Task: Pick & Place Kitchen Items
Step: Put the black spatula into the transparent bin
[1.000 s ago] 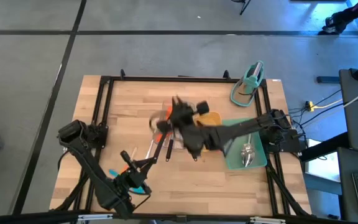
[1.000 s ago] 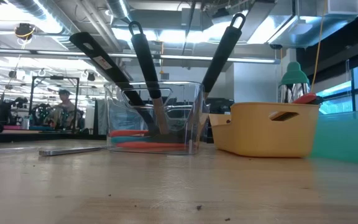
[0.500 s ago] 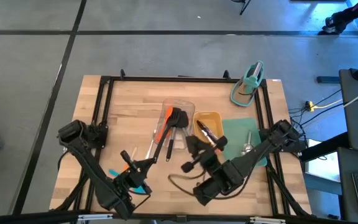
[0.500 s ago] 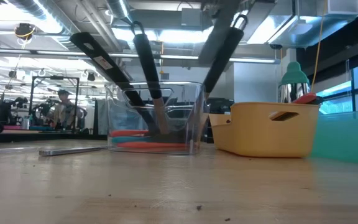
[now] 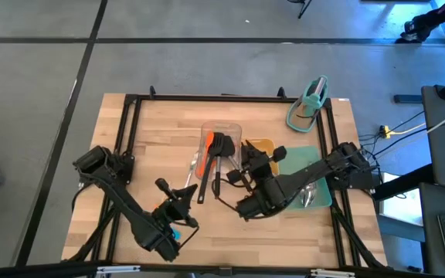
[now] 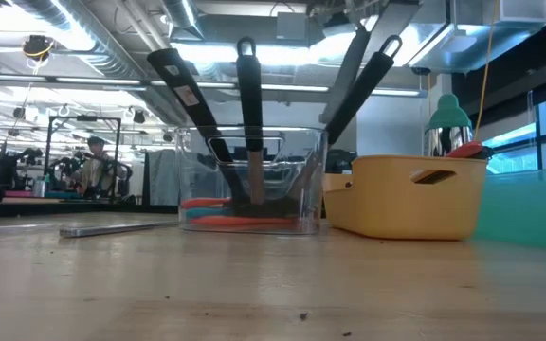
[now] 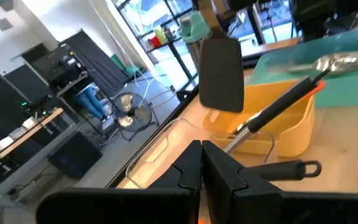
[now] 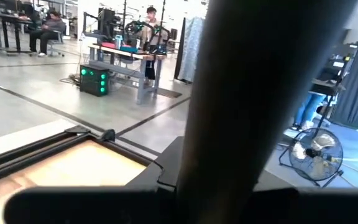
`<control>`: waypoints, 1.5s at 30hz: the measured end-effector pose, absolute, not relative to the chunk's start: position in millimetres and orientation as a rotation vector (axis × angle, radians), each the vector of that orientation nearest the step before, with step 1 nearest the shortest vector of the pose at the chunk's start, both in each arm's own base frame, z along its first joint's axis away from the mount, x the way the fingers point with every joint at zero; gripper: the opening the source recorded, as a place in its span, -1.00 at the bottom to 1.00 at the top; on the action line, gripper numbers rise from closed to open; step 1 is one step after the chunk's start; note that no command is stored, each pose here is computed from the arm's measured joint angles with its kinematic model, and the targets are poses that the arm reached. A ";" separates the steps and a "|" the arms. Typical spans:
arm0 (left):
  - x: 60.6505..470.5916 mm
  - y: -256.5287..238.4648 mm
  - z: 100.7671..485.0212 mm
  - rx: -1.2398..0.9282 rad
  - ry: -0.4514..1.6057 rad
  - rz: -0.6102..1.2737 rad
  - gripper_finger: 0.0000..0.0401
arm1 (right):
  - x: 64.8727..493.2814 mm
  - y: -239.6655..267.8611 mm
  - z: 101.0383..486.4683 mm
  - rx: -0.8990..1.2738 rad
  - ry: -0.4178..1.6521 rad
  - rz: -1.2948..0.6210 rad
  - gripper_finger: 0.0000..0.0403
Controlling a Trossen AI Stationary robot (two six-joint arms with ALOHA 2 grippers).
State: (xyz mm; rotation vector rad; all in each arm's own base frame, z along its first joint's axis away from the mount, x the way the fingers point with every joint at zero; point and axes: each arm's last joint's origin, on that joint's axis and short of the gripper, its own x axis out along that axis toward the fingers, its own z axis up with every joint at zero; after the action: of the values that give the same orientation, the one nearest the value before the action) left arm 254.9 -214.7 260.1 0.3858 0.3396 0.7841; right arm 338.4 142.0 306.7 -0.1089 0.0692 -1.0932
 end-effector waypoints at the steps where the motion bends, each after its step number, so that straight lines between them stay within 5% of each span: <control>1: 255.6 -213.7 259.9 0.390 0.353 0.787 -0.97 | 337.6 141.7 306.9 -0.114 0.072 -1.093 -0.73; 11: 256.9 -212.0 259.8 0.400 0.365 0.792 -0.98 | 325.7 154.0 340.7 0.078 -0.045 -1.048 -0.73; 23: 257.7 -213.8 259.7 0.407 0.350 0.784 -0.96 | 364.5 194.1 430.5 -0.146 0.081 -1.005 -0.73; 32: 257.7 -213.8 259.7 0.445 0.367 0.778 -0.96 | 362.7 176.4 472.6 -0.172 0.073 -0.999 -0.73; 39: 255.4 -216.5 259.5 0.448 0.372 0.767 -0.96 | 348.9 172.7 451.2 -0.146 0.083 -1.030 -0.73; 45: 252.1 -220.2 259.5 0.450 0.369 0.753 -0.96 | 273.4 139.5 435.3 0.085 -0.046 -1.003 -0.73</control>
State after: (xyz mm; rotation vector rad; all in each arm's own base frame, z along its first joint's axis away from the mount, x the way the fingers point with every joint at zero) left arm 252.1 -220.2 259.5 0.4503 0.3692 0.7531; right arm 273.4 139.5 435.3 0.0854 -0.0458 -1.0032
